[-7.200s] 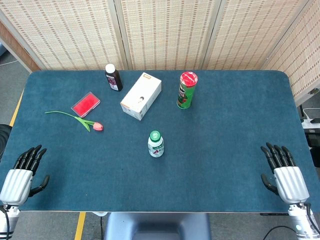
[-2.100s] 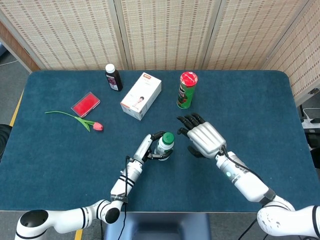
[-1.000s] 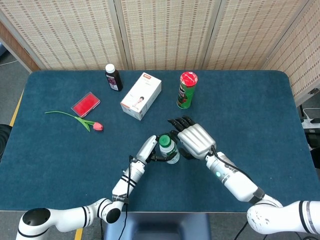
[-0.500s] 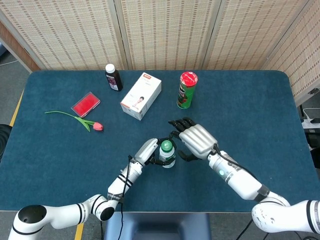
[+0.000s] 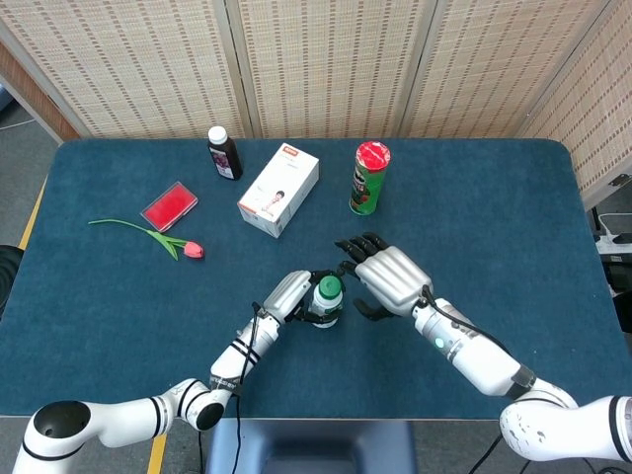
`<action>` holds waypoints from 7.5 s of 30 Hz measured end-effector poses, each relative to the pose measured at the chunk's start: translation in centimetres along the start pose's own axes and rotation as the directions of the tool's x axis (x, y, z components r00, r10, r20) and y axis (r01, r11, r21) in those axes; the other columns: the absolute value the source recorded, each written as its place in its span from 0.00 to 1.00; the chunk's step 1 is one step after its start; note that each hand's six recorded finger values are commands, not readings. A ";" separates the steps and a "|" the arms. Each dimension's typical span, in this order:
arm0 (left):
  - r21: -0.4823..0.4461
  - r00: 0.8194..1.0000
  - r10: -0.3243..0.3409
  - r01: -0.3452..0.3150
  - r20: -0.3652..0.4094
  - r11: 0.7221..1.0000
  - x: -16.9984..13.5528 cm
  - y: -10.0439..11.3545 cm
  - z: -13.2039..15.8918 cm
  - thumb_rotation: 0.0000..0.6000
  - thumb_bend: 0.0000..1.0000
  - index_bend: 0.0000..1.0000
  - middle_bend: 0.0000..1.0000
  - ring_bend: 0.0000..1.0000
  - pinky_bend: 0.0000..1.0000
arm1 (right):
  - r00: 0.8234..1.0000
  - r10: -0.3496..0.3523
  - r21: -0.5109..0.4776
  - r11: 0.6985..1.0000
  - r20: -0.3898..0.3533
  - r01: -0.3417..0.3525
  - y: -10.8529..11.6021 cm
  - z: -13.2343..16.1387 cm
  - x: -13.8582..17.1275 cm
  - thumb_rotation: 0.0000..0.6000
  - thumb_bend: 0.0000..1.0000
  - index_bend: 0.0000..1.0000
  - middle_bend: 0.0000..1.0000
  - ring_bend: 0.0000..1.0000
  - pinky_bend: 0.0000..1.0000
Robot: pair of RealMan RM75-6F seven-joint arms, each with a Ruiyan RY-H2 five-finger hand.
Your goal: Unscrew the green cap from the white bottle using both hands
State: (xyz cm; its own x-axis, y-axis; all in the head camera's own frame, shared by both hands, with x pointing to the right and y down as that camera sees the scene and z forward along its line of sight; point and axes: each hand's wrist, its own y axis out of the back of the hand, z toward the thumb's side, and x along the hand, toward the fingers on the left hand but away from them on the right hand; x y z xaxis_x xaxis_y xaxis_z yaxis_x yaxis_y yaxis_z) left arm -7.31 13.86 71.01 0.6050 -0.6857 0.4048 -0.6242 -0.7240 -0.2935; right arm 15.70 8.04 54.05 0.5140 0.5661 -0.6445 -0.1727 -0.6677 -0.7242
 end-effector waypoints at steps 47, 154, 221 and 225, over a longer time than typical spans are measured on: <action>0.007 0.977 -0.213 0.213 0.034 0.977 0.2 -1.6 1.1 1.00 0.94 0.76 0.91 0.57 0.94 | 0.990 0.126 -0.060 0.990 -0.057 -0.130 -1.0 0.6 -0.4 0.83 0.40 0.31 0.00 0.00 0.00; 0.045 0.978 -0.209 0.209 0.012 0.977 1.0 -0.4 -0.4 1.00 0.93 0.76 0.91 0.57 0.94 | 0.996 0.058 -0.144 0.987 -0.069 -0.067 0.2 -1.4 2.1 0.84 0.56 0.23 0.00 0.00 0.00; -0.027 0.998 0.056 -0.055 0.030 0.998 0.1 3.6 -2.2 1.00 0.81 0.76 0.89 0.55 0.68 | 0.998 -0.028 -0.158 0.987 0.050 0.036 -1.0 -4.9 3.8 0.83 0.51 0.12 0.00 0.00 0.00; -0.046 0.998 0.064 -0.064 0.006 0.997 -0.4 3.2 -3.3 1.00 0.76 0.72 0.85 0.53 0.62 | 0.997 -0.032 -0.162 0.986 0.064 0.042 -1.1 -6.0 4.6 0.83 0.51 0.11 0.00 0.00 0.00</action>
State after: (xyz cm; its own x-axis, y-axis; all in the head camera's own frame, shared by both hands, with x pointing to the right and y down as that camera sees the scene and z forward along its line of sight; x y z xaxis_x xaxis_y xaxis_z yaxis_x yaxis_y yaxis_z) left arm -11.19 12.05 72.80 0.5665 -0.7311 0.3802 -0.6835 -0.6746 -0.2788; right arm 23.33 8.46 53.31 0.4648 0.6170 -0.6350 -0.0127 -0.7125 -0.7016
